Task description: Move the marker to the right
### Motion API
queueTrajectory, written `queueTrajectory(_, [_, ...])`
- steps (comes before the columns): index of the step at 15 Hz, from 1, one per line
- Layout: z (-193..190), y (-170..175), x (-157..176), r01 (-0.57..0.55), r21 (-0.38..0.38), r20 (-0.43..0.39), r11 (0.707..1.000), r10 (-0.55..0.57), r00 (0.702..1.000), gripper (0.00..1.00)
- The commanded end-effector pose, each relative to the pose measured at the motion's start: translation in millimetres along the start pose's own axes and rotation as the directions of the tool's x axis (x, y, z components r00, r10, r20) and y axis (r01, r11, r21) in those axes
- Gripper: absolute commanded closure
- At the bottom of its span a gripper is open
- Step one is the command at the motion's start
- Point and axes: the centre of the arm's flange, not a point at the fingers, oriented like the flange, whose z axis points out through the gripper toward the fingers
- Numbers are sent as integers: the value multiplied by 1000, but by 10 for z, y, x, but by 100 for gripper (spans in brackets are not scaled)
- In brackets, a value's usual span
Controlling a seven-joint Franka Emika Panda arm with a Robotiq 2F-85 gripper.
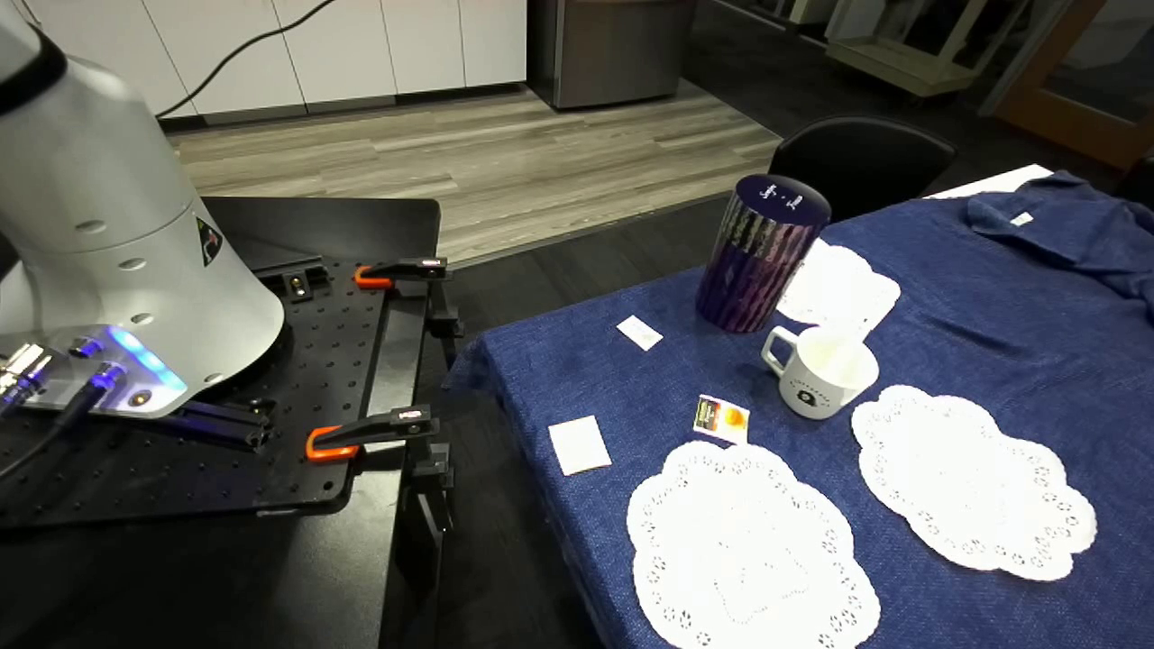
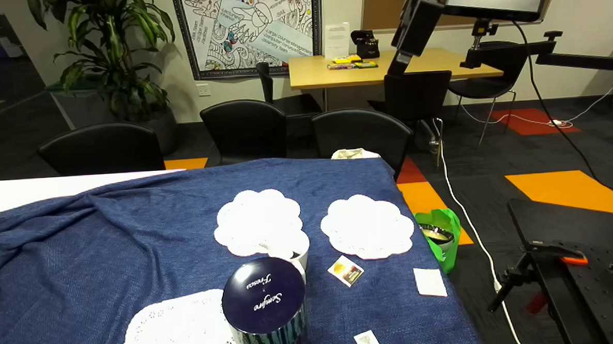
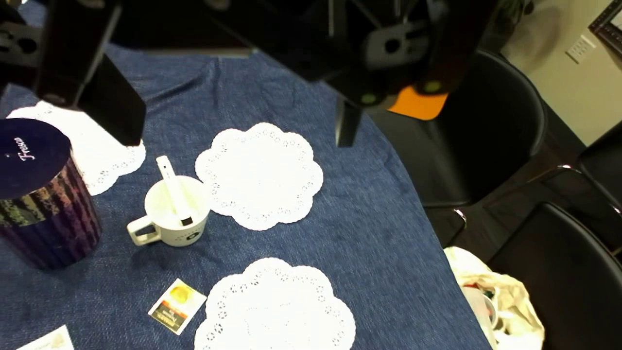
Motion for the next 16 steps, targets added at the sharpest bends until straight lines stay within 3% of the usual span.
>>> queueTrajectory(1, [376, -239, 39, 33, 8, -83, 999, -32, 996, 0])
queueTrajectory(4, [717, -411, 18, 57, 27, -108, 998, -54, 993, 0])
queueTrajectory(11, [1508, -789, -141, 158, 109, -18, 982, -157, 988, 0])
queueTrajectory(14, [1718, -893, -175, 187, 159, 20, 969, -192, 981, 0])
queueTrajectory(15, [1619, -868, -223, 160, 126, 28, 979, -165, 986, 0])
queueTrajectory(16, [1687, -902, -244, 170, 142, 39, 975, -177, 983, 0])
